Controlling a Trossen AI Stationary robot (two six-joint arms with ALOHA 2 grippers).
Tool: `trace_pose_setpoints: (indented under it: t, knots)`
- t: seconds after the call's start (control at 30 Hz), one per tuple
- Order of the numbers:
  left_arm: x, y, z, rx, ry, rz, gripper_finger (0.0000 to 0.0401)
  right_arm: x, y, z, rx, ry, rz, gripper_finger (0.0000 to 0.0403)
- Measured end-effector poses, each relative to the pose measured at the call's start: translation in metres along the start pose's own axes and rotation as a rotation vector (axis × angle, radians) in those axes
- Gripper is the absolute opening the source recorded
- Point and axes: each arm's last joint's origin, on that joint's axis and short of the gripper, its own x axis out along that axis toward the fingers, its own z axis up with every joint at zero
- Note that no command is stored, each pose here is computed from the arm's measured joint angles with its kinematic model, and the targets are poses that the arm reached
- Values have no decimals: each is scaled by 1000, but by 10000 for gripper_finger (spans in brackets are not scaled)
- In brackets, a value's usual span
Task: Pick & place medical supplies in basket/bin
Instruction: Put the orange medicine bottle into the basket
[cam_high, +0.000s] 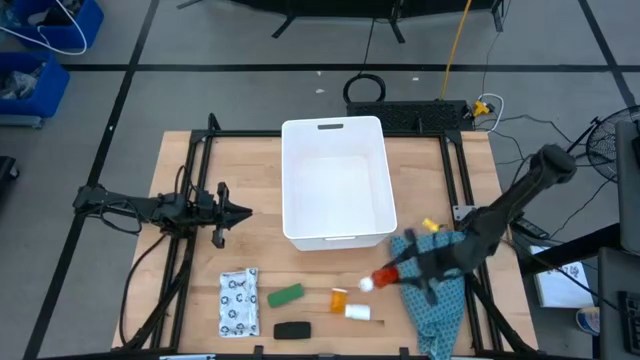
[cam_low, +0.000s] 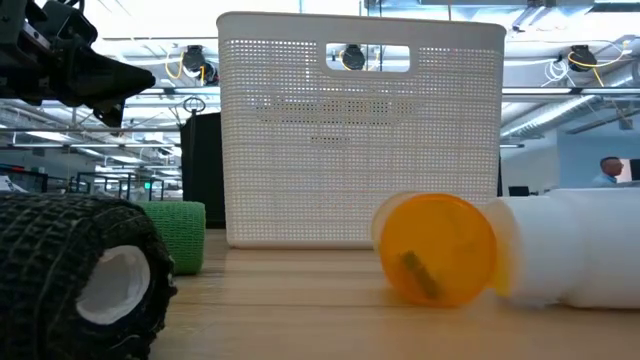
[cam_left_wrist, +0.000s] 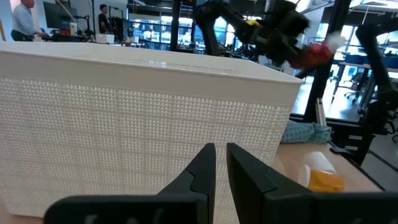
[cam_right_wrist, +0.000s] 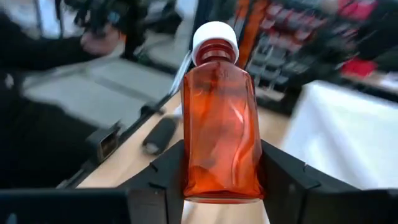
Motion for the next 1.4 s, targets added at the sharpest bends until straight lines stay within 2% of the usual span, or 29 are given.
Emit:
trace_pose_setpoints:
  t: [0.2,0.43,0.6,0.7,0.8,0.93,1.2,1.4]
  knots:
    - [0,0,0,34,0,1,42,-44,-29,-4,38,-142,-134,147]
    - [0,0,0,36,1,1,42,-68,-41,-22,13,-187,-266,149]
    - [0,0,-1,37,5,2,42,-72,-42,-38,63,-196,-267,147]
    - [0,0,0,37,5,2,42,-72,-42,-37,69,-217,-271,150]
    - [0,0,0,37,5,2,42,-72,-44,-21,39,-263,-292,151]
    - [0,0,0,37,4,2,42,-69,-53,16,-19,-247,-337,147]
    - [0,0,0,62,4,2,42,-46,-86,91,-104,-2,-480,149]
    - [0,0,0,45,4,2,42,-3,-132,128,-111,171,-516,147]
